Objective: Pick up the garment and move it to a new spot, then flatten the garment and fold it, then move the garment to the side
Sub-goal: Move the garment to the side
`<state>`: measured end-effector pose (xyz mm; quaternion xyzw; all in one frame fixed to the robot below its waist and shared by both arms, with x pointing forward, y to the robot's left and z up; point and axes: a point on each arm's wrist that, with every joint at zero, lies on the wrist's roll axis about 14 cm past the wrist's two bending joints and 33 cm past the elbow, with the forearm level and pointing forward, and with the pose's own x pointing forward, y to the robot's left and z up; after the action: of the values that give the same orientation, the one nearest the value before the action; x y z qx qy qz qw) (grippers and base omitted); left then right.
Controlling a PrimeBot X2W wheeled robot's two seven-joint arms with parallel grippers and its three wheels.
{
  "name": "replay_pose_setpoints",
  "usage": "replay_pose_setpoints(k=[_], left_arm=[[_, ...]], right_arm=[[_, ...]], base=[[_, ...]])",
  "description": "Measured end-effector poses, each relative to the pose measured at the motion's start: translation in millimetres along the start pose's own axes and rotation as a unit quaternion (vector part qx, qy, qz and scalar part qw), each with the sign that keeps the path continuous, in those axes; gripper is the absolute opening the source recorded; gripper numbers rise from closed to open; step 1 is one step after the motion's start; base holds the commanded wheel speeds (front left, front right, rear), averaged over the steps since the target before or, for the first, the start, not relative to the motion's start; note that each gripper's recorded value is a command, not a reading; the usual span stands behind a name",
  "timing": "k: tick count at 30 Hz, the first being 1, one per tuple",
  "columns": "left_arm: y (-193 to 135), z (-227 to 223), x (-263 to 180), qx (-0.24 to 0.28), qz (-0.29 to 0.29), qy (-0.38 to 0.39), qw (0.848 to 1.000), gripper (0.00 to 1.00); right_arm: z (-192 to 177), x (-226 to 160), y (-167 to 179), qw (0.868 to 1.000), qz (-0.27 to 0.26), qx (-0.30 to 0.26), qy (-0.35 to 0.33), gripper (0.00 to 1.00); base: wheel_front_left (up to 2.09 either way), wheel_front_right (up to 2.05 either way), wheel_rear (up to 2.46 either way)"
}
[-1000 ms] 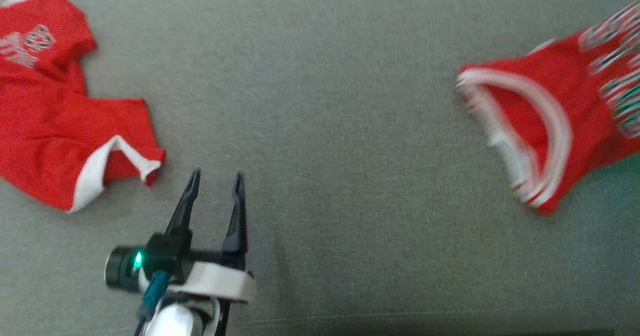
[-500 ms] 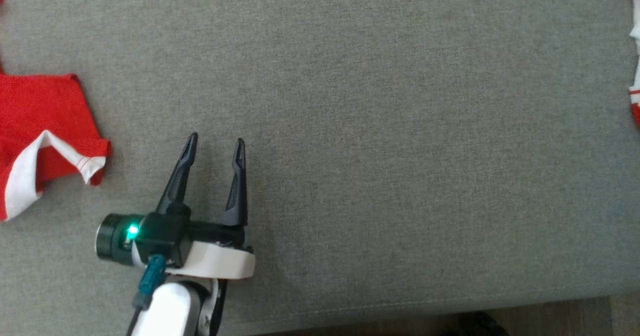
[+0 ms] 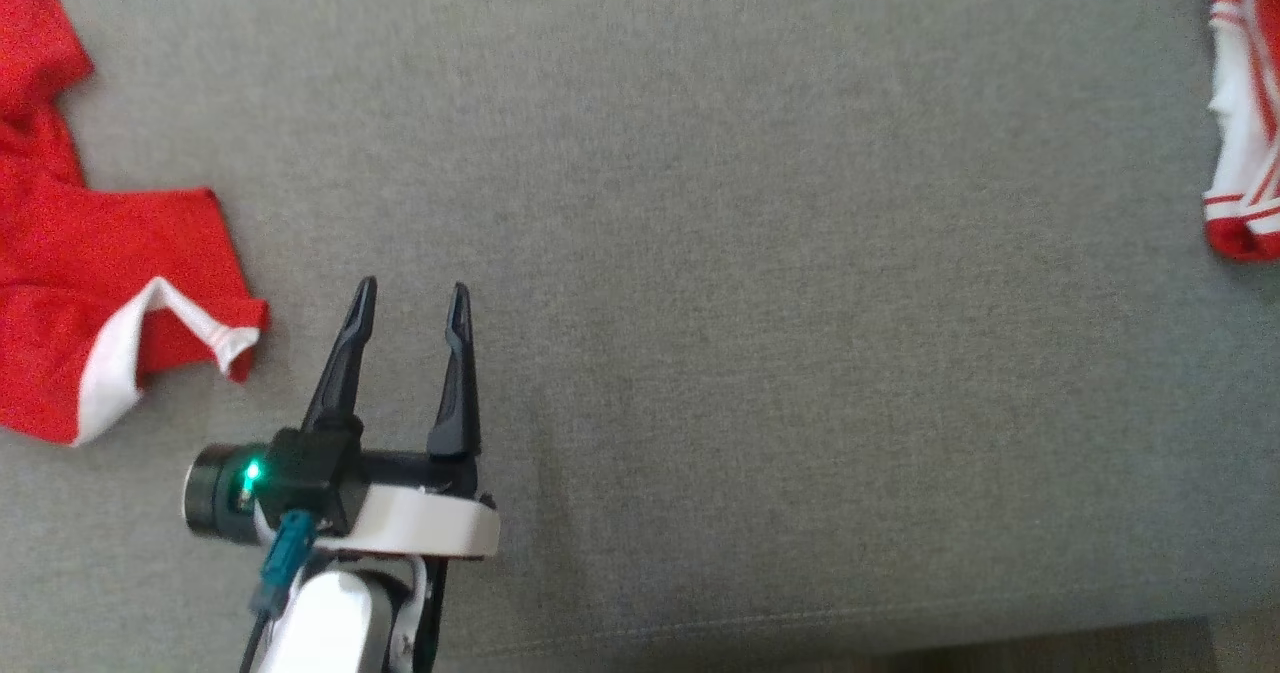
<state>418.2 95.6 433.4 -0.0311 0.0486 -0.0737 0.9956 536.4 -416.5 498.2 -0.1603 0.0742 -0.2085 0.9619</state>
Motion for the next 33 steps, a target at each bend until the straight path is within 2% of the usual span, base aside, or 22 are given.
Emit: replay_pose_setpoints(k=[2, 9, 13, 19, 24, 27, 33], left_arm=[[3, 10, -11, -0.006, 0.011, -0.008, 1.000, 1.00], [17, 20, -52, -0.009, 0.044, -0.011, 0.999, 1.00], [22, 31, -70, -0.011, 0.057, -0.026, 0.998, 1.00], [35, 42, -87, -0.006, 0.077, -0.045, 0.996, 1.00], [45, 40, -103, -0.003, 0.096, -0.046, 0.994, 1.00], [48, 38, -112, -0.003, 0.101, -0.043, 0.994, 1.00], [49, 33, -117, -0.001, 0.101, -0.037, 0.994, 1.00]], right_arm=[[18, -18, 22, 0.999, 0.032, 0.012, -0.033, 1.00], [17, -102, 75, 0.990, 0.122, 0.033, -0.066, 1.00], [20, -153, 98, 0.981, 0.160, 0.064, -0.086, 1.00], [6, -215, 131, 0.968, 0.209, 0.120, -0.069, 1.00], [-7, -259, 153, 0.957, 0.258, 0.124, -0.050, 1.00], [-20, -277, 157, 0.955, 0.270, 0.123, -0.032, 1.00], [-22, -280, 155, 0.953, 0.266, 0.142, -0.026, 1.00]], base=[[0.00, 0.00, 0.00], [0.00, 0.00, 0.00], [0.00, 0.00, 0.00], [0.00, 0.00, 0.00], [0.00, 0.00, 0.00], [0.00, 0.00, 0.00], [0.00, 0.00, 0.00]])
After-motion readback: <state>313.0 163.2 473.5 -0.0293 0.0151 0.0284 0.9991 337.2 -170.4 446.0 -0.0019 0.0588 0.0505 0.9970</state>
